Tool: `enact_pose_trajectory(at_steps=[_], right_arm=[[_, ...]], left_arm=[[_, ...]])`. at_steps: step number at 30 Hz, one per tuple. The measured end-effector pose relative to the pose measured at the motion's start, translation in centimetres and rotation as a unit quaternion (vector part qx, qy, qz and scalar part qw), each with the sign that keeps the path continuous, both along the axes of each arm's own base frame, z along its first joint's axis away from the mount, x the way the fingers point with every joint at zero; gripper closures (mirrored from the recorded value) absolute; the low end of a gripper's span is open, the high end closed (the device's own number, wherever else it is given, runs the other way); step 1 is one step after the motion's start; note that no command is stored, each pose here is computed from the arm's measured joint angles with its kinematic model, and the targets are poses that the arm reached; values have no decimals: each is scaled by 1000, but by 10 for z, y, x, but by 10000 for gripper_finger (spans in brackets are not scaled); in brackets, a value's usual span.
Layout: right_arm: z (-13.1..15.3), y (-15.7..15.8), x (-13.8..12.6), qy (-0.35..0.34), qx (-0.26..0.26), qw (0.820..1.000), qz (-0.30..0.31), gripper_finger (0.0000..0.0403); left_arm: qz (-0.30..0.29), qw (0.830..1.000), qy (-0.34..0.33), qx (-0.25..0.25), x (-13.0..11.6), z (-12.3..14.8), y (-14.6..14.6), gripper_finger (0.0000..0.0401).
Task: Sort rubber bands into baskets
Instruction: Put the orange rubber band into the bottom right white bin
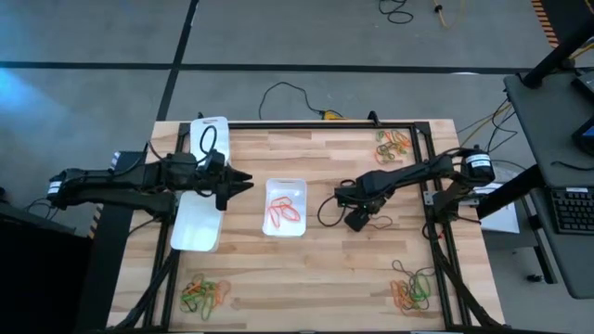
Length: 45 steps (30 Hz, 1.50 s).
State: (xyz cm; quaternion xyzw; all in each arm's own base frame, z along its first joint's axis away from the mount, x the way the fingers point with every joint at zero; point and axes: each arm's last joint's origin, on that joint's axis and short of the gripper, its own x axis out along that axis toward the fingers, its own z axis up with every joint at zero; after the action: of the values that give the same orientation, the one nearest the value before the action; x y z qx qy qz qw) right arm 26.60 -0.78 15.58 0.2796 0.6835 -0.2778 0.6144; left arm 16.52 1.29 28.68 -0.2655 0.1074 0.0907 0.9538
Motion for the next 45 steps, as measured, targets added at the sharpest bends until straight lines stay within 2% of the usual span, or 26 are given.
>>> enact_pose_trajectory(at_steps=[5,13,31,36,45], right_arm=[[3,-2,1,-4,-7,1000,-25,197],[-1,-24,-8,19,-6,998,-67,197],[0,-26,-15,23,-7,997,-77,197],[-8,-26,-18,34,-6,996,-77,197],[-22,-26,-13,2,-7,997,-80,202]], left_arm=[[0,1000,1,0,0,0,0,247],[-2,1000,1,0,0,0,0,247],[-7,1000,3,-2,1,-1,0,247],[-7,1000,6,2,2,-2,0,247],[-6,1000,5,2,2,-1,0,247]])
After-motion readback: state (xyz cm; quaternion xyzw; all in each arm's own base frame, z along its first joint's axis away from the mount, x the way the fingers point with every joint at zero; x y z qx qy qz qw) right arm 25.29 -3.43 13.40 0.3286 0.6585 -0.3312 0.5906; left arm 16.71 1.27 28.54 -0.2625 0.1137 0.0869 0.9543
